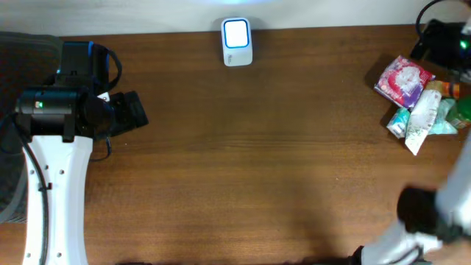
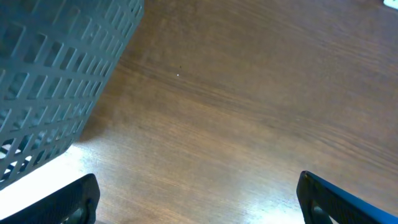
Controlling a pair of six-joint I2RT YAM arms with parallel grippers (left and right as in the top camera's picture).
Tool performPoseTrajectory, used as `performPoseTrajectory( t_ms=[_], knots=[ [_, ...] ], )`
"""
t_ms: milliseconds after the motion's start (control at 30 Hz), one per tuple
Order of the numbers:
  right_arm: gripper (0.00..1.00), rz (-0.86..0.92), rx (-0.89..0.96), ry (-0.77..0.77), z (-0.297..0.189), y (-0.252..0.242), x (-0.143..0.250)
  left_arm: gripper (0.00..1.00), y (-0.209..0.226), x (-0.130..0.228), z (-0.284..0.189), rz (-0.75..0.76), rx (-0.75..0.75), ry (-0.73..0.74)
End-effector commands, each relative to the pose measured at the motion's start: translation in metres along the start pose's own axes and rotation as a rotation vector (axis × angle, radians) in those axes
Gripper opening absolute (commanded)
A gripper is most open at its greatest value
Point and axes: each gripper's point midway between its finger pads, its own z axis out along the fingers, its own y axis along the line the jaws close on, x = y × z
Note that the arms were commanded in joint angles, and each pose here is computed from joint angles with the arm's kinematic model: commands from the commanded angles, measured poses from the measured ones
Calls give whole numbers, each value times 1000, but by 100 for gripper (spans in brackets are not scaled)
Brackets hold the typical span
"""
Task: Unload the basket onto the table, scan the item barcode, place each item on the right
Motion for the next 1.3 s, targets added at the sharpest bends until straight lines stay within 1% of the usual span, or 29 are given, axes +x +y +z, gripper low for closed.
performPoseTrajectory(
  t_ms=[0,33,67,100,167,200,267,300,367,400,467,500,533,633,700,767,867,1100,1233,1267],
  knots=[
    [99,-108,-109,-91,-82,25,42,99,2,-2,-5,-19,1,-18],
    [99,-132,-126,-75,-96,25,68,99,2,-2,-5,-19,2,-18],
    [99,-150,-132,-41,-106,19,104,99,2,-2,-5,-19,1,-18],
    [99,-133,-130,-9,-107,12,126,99,2,-2,-5,-19,2,-18],
    [99,-125,-190,74,-106,7,183,99,2,-2,-5,-19,1,-18],
    [99,-125,-216,100,-105,5,206,99,2,-2,-5,-19,2,-18],
    [99,-124,-218,112,-104,0,223,99,2,-2,-5,-19,2,-18],
    [99,-124,-220,108,-105,0,224,99,2,-2,-5,-19,2,-18],
    [99,-182,-222,108,-104,0,225,99,2,-2,-5,-19,2,-18],
    [99,-218,-219,122,-100,-2,232,99,2,-2,-5,-19,1,-18],
    [99,-215,-206,183,-85,-7,250,99,2,-2,-5,-19,2,-18],
    [99,-215,-200,207,-70,-9,258,99,2,-2,-5,-19,2,-18],
    [98,-247,-212,168,-49,-6,259,99,2,-2,-5,-19,2,-18],
    [99,-388,-285,-76,-8,2,262,99,2,-2,-5,-19,2,-18],
    [99,-409,-305,-246,18,2,269,99,2,-2,-5,-19,1,-18],
    [99,-411,-321,-387,34,3,271,99,2,-2,-5,-19,1,-18],
    [99,-413,-339,-551,59,4,275,99,2,-2,-5,-19,2,-18],
    [99,-418,-368,-730,97,13,269,99,2,-2,-5,-19,1,-18],
    [99,-406,-351,-815,95,11,259,99,2,-2,-5,-19,2,-18],
    [99,-399,-341,-861,88,10,251,99,2,-2,-5,-19,2,-18]
  ],
)
